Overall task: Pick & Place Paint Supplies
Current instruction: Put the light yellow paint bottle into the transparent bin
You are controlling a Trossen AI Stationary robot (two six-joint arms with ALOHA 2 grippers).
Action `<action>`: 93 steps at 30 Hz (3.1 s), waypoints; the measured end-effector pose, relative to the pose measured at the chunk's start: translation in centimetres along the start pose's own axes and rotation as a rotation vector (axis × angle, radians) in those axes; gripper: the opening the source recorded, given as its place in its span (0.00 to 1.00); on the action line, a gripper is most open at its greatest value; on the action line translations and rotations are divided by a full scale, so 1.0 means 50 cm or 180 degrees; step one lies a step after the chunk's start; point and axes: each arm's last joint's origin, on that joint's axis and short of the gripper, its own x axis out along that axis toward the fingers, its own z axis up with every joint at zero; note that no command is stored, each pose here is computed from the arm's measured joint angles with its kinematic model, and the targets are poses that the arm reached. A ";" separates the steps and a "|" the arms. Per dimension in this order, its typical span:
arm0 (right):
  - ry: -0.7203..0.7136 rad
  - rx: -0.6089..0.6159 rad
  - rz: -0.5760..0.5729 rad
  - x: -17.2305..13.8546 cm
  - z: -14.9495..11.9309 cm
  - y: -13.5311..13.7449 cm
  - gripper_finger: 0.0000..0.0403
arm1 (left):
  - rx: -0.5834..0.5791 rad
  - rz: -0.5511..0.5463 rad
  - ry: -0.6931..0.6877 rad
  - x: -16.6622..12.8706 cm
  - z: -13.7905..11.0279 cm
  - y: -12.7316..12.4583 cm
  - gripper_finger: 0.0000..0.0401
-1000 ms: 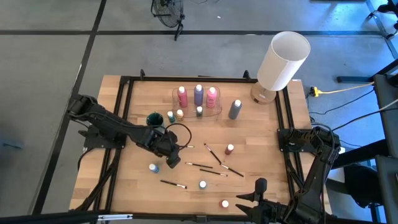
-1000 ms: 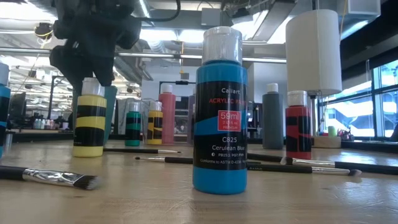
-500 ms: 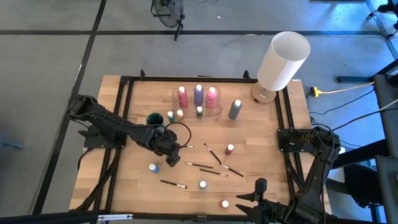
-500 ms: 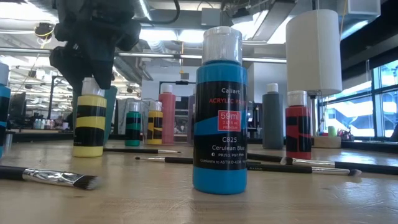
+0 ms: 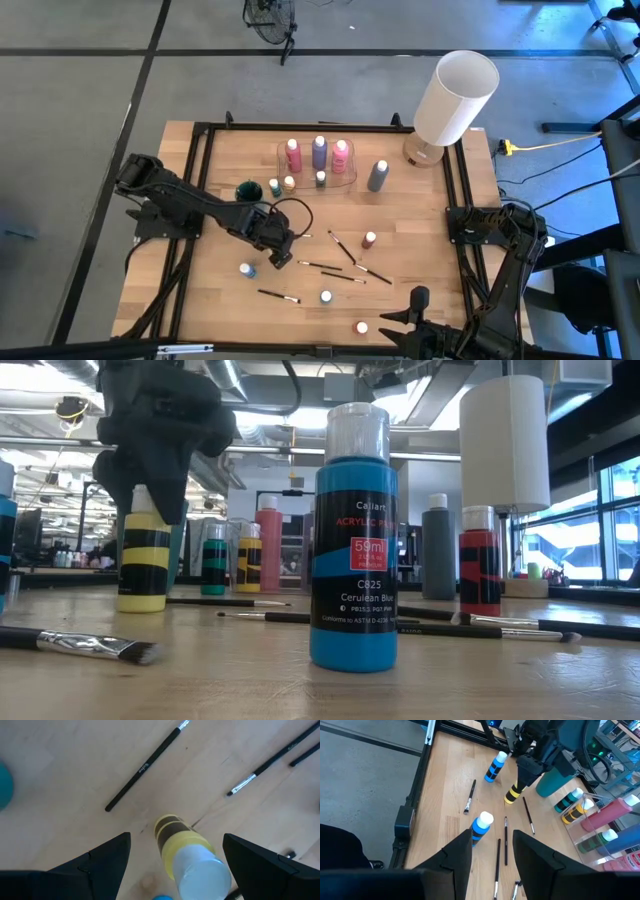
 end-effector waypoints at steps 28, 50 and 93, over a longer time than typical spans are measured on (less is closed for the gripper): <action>0.0001 -0.0001 0.0000 0.000 0.000 0.000 0.36 | -0.0027 -0.0080 0.0157 0.000 0.000 0.000 0.56; 0.0006 -0.0011 -0.0004 0.000 -0.001 0.000 0.36 | 0.0248 -0.0166 0.0316 -0.003 -0.003 -0.002 0.36; 0.0163 0.0835 0.0009 0.038 -0.017 0.028 0.36 | 0.0375 0.0488 -0.0555 -0.281 0.318 0.162 0.36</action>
